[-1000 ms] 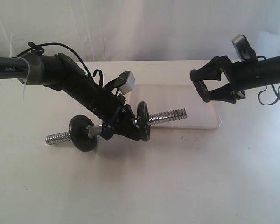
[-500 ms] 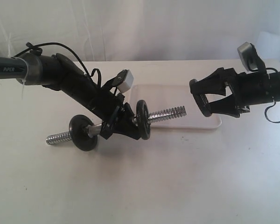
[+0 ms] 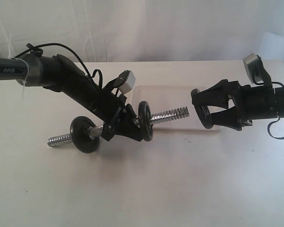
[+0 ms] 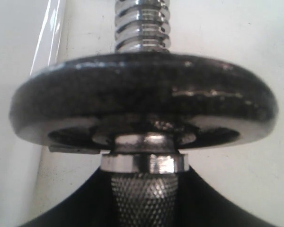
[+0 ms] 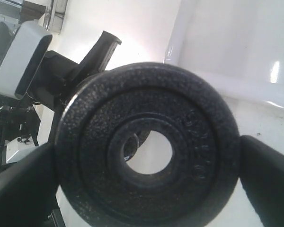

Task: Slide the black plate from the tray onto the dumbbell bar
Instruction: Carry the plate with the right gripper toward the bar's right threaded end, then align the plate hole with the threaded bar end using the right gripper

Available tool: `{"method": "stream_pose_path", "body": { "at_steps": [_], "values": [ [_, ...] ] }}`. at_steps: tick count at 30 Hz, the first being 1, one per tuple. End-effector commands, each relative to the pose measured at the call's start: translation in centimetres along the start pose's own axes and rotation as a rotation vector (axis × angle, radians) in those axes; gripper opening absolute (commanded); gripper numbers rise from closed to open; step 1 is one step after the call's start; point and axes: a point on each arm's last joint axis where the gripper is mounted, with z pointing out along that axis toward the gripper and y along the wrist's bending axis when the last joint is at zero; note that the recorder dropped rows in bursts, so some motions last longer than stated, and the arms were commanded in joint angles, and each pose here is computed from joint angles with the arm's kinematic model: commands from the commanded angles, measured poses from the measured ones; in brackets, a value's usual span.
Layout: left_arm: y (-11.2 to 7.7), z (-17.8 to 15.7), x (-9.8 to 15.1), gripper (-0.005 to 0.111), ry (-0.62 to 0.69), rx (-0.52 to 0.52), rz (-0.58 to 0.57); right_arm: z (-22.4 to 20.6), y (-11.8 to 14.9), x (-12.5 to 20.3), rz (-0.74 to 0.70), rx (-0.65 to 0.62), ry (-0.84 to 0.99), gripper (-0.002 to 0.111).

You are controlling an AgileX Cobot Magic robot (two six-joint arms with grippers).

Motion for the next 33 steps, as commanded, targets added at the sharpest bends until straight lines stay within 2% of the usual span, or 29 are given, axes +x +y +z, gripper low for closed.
{"method": "stream_pose_path", "body": {
  "at_steps": [1, 9, 33],
  "values": [
    [-0.4, -0.5, -1.9, 0.000, -0.127, 0.017, 0.004, 0.0, 1.4, -0.5, -0.021, -0.083, -0.068, 0.000],
    [-0.4, -0.5, -1.9, 0.000, -0.127, 0.017, 0.004, 1.6, 2.6, -0.5, -0.021, -0.125, -0.073, 0.000],
    [-0.4, -0.5, -1.9, 0.000, -0.127, 0.018, 0.009, 2.0, 1.6, 0.8, -0.003, -0.102, 0.014, 0.000]
  ]
}}
